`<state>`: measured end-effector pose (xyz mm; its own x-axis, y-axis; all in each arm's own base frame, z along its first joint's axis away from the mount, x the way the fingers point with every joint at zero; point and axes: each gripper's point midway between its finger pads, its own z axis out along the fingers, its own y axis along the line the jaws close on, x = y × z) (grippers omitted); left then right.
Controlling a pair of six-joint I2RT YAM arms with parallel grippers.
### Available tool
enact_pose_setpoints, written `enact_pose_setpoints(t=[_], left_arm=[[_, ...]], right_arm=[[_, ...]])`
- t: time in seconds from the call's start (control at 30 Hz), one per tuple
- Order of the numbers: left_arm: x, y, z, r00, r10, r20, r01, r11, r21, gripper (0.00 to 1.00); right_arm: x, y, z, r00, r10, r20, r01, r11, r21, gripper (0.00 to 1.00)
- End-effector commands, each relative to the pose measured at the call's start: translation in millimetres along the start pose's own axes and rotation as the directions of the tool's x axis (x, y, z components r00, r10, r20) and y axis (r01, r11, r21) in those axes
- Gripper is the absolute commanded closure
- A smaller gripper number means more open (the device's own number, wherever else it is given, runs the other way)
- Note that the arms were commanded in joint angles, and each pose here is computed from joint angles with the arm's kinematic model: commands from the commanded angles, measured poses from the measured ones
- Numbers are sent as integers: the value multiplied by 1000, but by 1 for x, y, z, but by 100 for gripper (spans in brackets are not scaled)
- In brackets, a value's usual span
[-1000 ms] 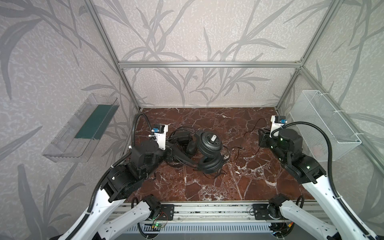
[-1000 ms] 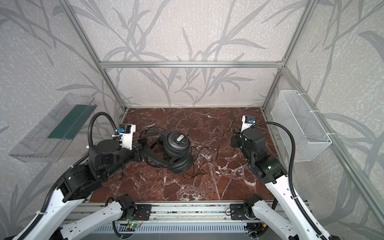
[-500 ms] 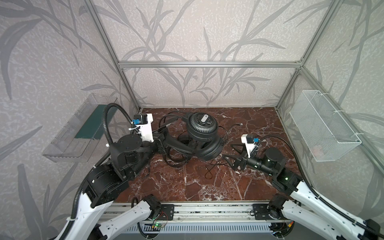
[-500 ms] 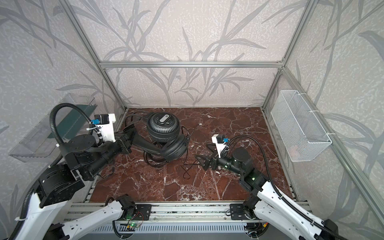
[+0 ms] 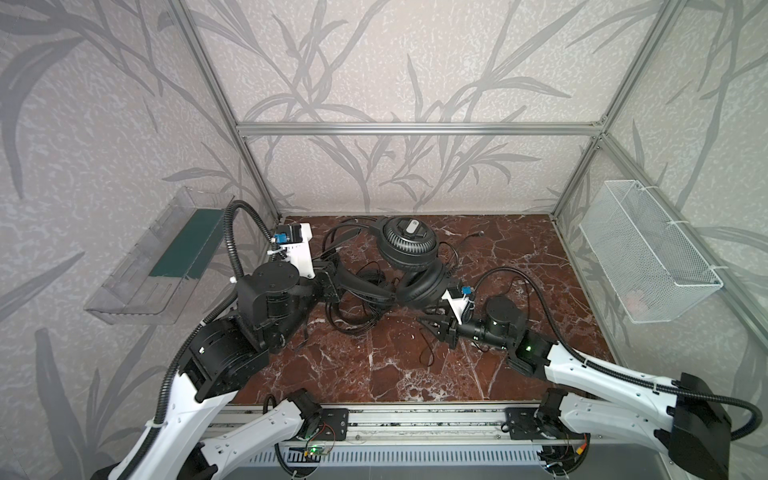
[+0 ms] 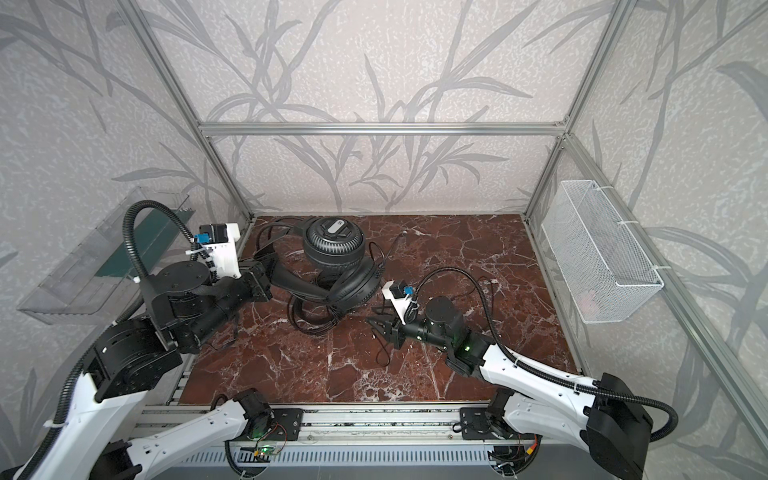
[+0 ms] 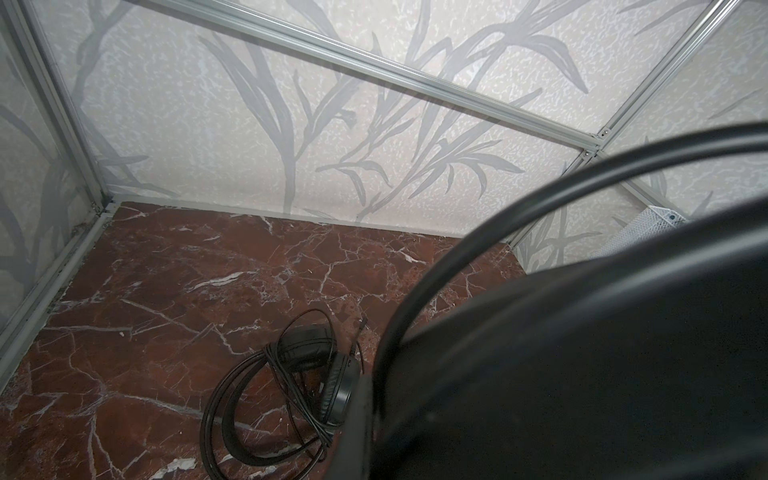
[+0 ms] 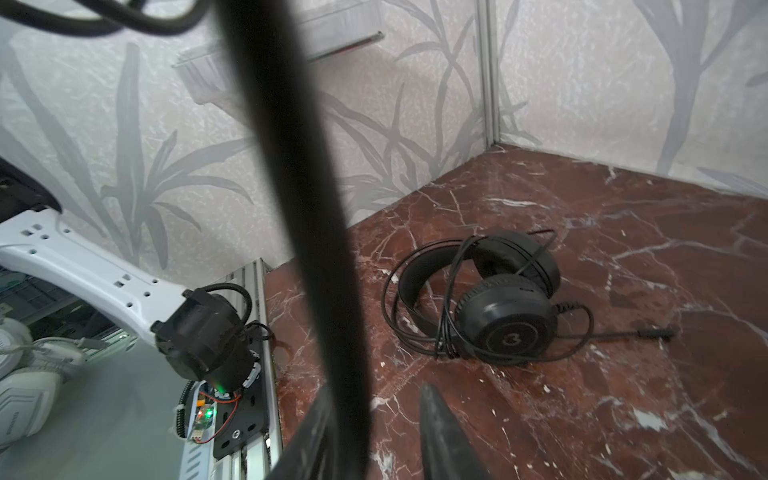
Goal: Wrap the headphones
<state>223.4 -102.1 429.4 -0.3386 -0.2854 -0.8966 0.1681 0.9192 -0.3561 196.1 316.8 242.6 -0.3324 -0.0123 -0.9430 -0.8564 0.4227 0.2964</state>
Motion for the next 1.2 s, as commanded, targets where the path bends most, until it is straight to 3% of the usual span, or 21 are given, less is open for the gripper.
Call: enact_pose_setpoints(t=[0.0, 0.1, 0.2, 0.33, 0.47, 0.6, 0.87, 0.97, 1.17], left_arm=[[-40, -3, -15, 986, -113, 126, 111, 994, 18, 100], [-44, -1, -13, 986, -110, 129, 112, 994, -13, 100], [-44, -2, -7, 984, -132, 122, 136, 991, -21, 100], [-45, -1, -3, 979, -168, 118, 172, 985, -24, 100], [-45, 2, 0, 975, -195, 109, 199, 979, -31, 100], [-44, 8, 1, 968, -226, 111, 231, 972, -43, 100], [-47, 23, 3, 949, -284, 140, 296, 952, -73, 100], [-42, 27, 12, 946, -303, 116, 314, 945, -96, 100], [-28, 32, 33, 936, -348, 58, 352, 929, -113, 100]], right_arm=[[6, -26, -5, 1000, 8, 5, -8, 989, 148, 79], [31, -43, -8, 998, 43, -40, -33, 973, 227, 88], [48, -41, -8, 995, 83, -57, -70, 977, 201, 86], [59, -42, -10, 991, 101, -84, -83, 976, 202, 72], [63, -44, -19, 992, 93, -80, -74, 973, 219, 73], [65, -35, -22, 990, 115, -86, -98, 980, 175, 80], [98, -30, -30, 970, 170, -176, -140, 975, 172, 79], [98, -21, -35, 963, 151, -222, -110, 976, 186, 100], [74, 17, -46, 963, 53, -264, -24, 994, 110, 100]])
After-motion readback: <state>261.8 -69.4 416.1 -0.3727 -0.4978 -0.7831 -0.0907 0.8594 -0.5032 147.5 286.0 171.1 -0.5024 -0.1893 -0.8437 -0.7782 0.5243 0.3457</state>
